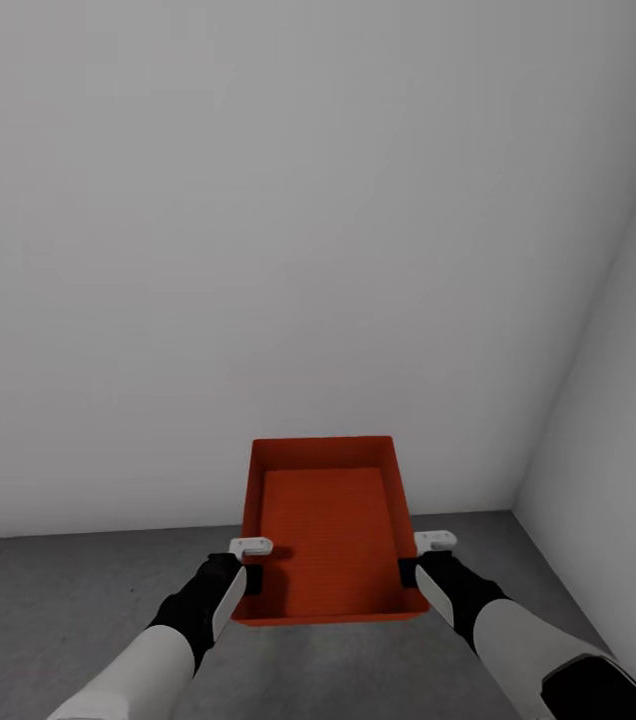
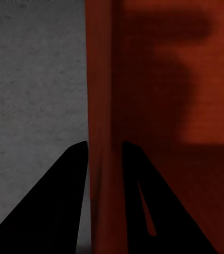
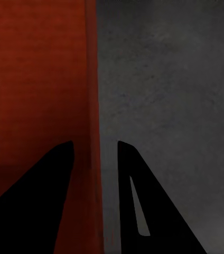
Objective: Move the two storage containers from the living room to the garage. In the garage, place one container on the floor and stack the other container on top of it (either order is fine).
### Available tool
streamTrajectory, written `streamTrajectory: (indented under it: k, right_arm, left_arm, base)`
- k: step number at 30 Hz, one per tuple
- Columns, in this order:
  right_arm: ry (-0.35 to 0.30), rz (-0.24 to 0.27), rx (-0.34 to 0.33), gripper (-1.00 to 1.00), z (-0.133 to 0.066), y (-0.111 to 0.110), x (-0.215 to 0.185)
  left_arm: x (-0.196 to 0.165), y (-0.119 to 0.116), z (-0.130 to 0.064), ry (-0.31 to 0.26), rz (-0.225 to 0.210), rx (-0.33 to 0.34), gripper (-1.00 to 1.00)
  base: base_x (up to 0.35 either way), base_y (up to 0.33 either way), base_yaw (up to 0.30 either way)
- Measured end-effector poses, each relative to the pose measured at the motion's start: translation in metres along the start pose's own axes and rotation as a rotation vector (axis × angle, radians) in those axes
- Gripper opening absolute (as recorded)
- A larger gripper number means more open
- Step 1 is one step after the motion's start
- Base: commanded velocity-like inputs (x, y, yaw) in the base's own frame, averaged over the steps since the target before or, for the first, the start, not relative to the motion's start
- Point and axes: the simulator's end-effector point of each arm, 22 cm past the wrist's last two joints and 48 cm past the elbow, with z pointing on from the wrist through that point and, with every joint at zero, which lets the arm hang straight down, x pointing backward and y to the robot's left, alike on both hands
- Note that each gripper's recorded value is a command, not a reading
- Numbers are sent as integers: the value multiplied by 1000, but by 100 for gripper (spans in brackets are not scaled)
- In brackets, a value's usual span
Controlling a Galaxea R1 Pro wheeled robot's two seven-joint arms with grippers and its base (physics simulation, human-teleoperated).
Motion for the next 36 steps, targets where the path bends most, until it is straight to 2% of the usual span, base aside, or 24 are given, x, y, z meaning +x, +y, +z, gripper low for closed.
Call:
streamTrajectory:
  k: [20,21,22,30,36]
  right_arm:
    - [-8,-7,11,-100,-3,13,-3]
    - [10,9,-14,-100,-1,13,5]
    - [18,10,-15,-100,0,7,9]
    - [12,9,-16,-100,0,10,7]
    - [14,5,-15,-100,0,9,7]
  left_arm:
    - [0,13,3,-6,-16,13,-100]
    - [3,8,1,7,0,-20,-100]
    - [6,4,1,14,4,-14,-100]
    - [4,6,1,10,0,-15,-100]
    - [5,5,1,12,-2,-14,-100]
  base:
    - [0,0,7]
    - [0,0,11]
    - [0,0,68]
    - [0,0,207]
    - [0,0,45]
